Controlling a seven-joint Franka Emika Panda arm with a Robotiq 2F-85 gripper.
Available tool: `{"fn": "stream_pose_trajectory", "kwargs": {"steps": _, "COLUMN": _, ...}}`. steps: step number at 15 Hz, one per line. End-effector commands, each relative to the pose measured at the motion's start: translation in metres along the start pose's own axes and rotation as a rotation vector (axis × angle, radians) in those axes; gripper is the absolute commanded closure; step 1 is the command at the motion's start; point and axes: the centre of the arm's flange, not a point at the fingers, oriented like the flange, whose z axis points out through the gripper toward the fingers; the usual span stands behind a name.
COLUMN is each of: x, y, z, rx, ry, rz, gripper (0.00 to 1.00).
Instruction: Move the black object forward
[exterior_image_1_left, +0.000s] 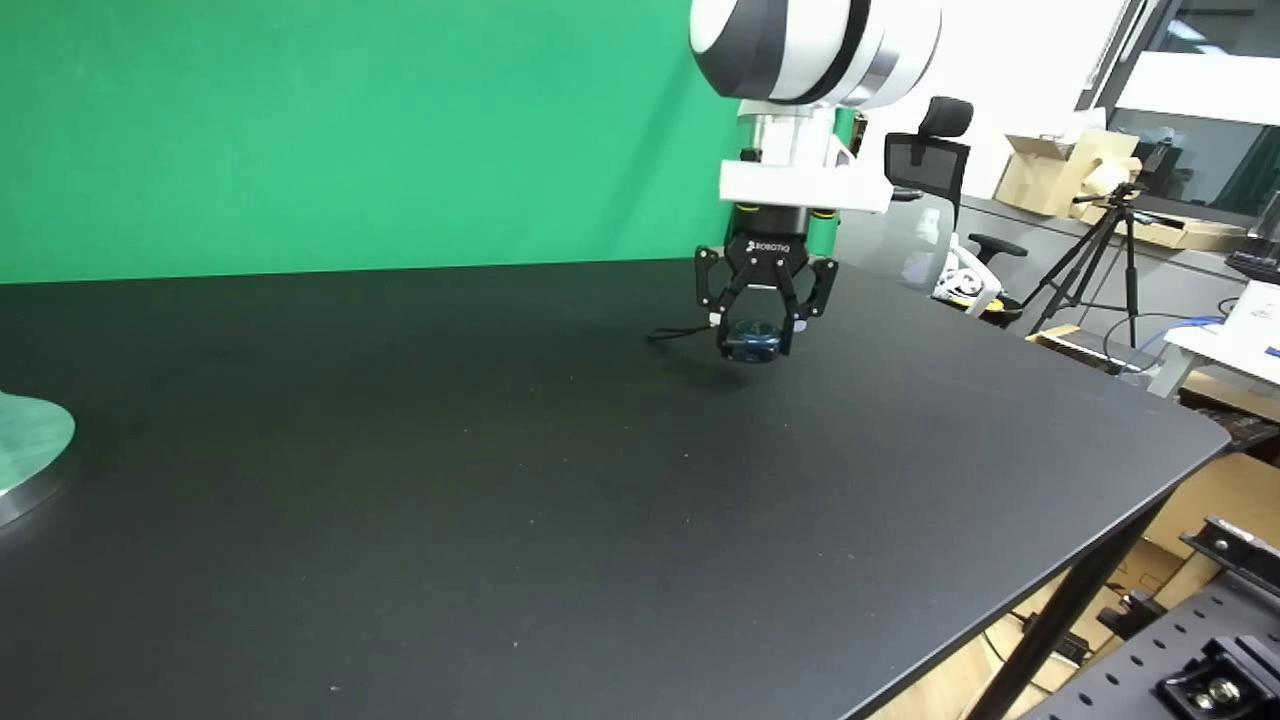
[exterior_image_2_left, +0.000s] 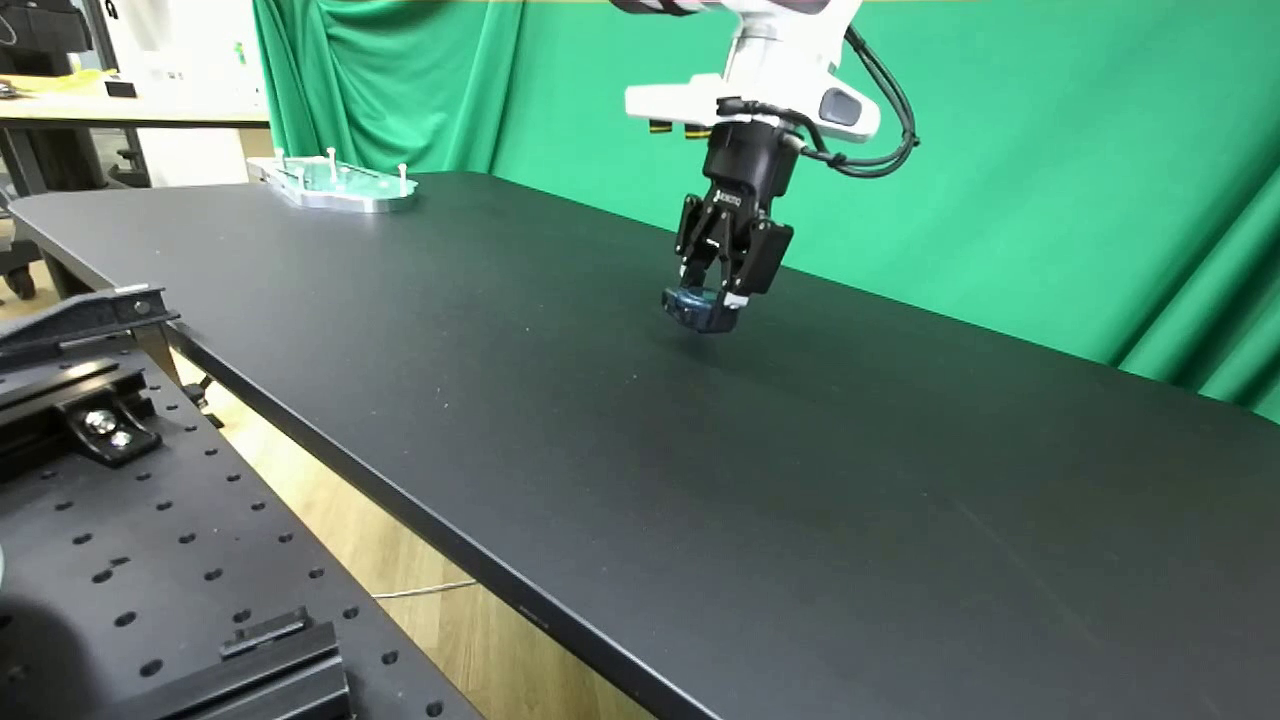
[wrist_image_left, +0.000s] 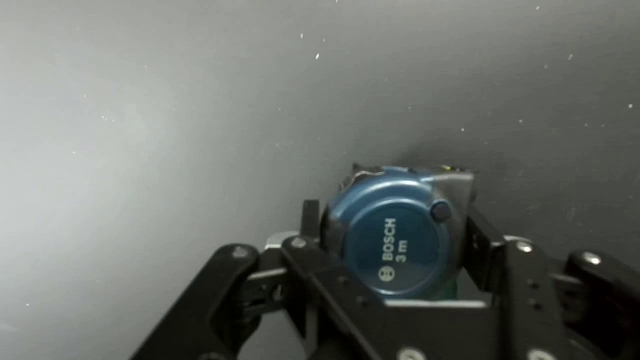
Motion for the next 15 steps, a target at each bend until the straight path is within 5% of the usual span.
{"fn": "stream_pose_trajectory", "kwargs": {"steps": 1, "x": 0.024, "y": -0.005, "z": 0.004, "rx": -0.018, "ry": -0.016, "rz": 0.032, "gripper": 0.58}}
{"fn": "stream_pose_trajectory", "kwargs": {"steps": 6, "x": 0.032, "y": -0.005, "z": 0.013, "rx": -0.03, "ry": -0.021, "rz": 0.037, "gripper": 0.58}}
{"fn": "stream_pose_trajectory", "kwargs": {"steps": 8, "x": 0.034, "y": -0.005, "z": 0.014, "rx": -0.033, "ry": -0.02, "rz": 0.039, "gripper": 0.08}}
{"fn": "stream_pose_trajectory", "kwargs": {"steps": 15, "x": 0.025, "y": 0.005, "z": -0.002, "rx": -0.032, "ry": 0.008, "rz": 0.034, "gripper": 0.0}}
